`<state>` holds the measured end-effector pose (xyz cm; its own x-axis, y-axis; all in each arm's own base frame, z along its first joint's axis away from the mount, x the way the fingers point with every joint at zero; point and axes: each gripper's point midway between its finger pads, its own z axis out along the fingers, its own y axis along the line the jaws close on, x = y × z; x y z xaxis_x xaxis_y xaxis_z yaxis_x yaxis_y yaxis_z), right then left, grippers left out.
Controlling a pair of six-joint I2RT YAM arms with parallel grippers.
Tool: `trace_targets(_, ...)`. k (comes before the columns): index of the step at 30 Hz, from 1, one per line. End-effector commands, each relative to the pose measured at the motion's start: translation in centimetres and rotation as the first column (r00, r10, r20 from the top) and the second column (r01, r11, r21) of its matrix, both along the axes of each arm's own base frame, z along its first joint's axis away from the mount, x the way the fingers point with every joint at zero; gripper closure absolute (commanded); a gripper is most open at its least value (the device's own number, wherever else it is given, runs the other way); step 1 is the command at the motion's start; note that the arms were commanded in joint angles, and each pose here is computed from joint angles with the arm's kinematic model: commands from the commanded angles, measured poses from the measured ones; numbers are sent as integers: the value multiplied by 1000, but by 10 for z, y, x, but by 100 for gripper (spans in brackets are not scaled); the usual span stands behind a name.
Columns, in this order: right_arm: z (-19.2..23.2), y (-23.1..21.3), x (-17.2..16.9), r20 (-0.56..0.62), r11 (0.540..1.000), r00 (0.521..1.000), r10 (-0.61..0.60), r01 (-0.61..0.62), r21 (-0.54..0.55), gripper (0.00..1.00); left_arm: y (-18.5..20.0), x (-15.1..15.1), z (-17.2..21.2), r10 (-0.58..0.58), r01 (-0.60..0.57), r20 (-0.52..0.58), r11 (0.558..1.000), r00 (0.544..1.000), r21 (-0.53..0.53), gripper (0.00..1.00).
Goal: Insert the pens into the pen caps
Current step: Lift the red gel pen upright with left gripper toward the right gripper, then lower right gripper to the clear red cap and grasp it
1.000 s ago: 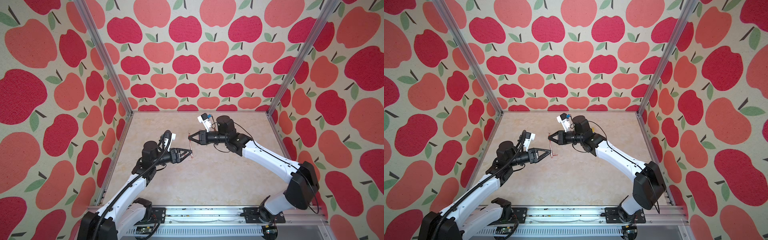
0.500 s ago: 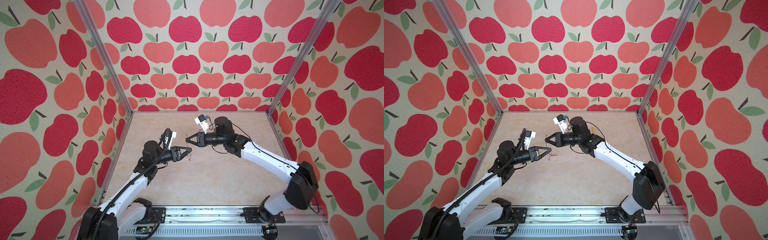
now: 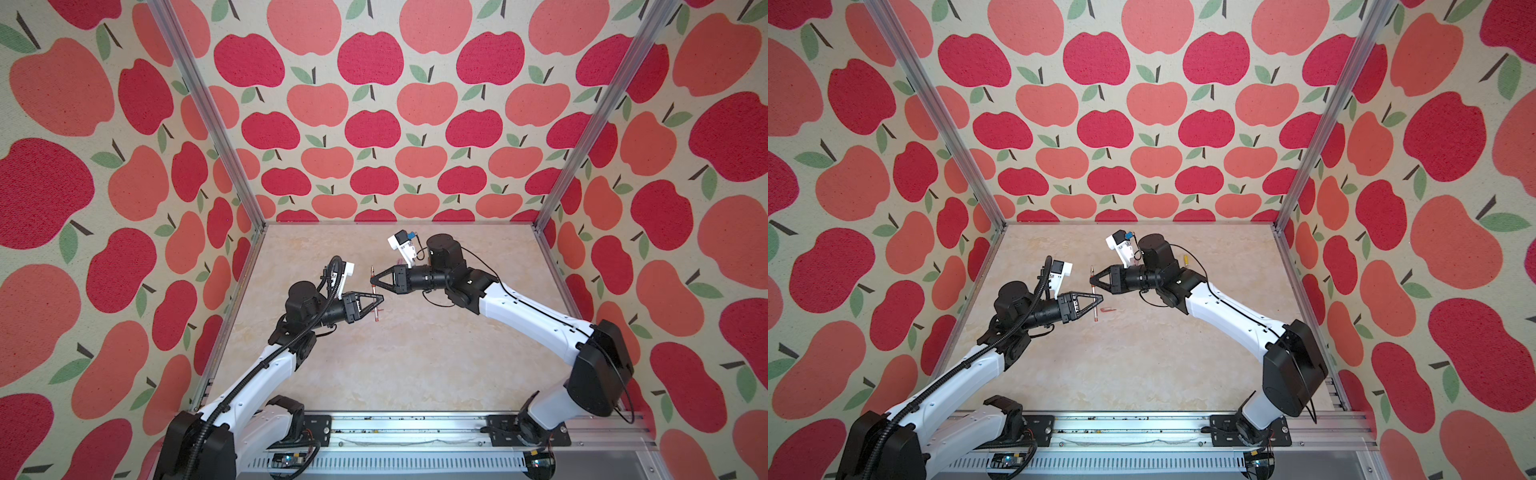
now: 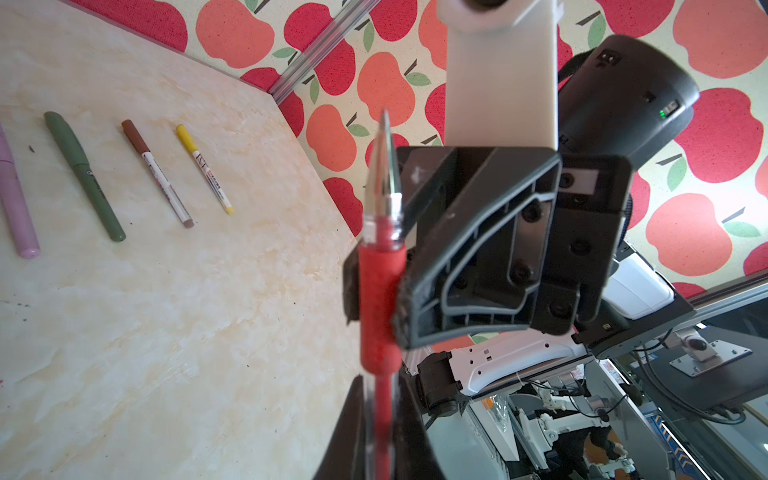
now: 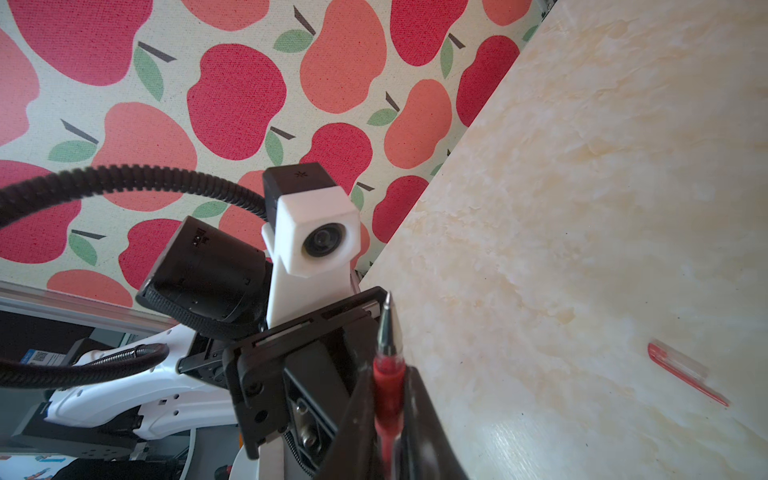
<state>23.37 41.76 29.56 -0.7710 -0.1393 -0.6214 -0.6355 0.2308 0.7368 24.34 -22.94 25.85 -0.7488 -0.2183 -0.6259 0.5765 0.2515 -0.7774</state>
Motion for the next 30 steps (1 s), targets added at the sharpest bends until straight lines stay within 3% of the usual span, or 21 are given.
trace_targets(1,4,3,-12,5,999,999,52,-52,11,83,1,4,-2,20,-20,-1,1000,1000,17,96)
trace_targets(9,8,-3,-9,48,999,998,27,-26,-29,72,17,4,-7,106,-106,10,991,994,87,100)
trace_targets(12,4,-13,-2,108,994,994,-14,25,-103,64,38,7,-13,211,-207,-18,968,977,139,100)
trace_targets(14,-9,-23,8,156,975,986,-58,89,-202,60,58,8,-24,311,-293,-50,931,949,219,100)
trace_targets(17,-46,-39,23,203,905,976,-72,150,-398,58,84,5,-39,420,-372,-85,867,904,331,100)
trace_targets(19,-70,-42,29,220,856,975,-27,136,-499,56,91,0,-47,447,-382,-112,850,888,363,100)
trace_targets(25,-140,-42,52,258,691,942,214,40,-721,42,93,-12,-56,459,-389,-169,860,872,331,100)
trace_targets(30,-185,-25,66,201,596,915,351,-53,-802,39,97,-17,-57,467,-395,-164,854,869,337,100)
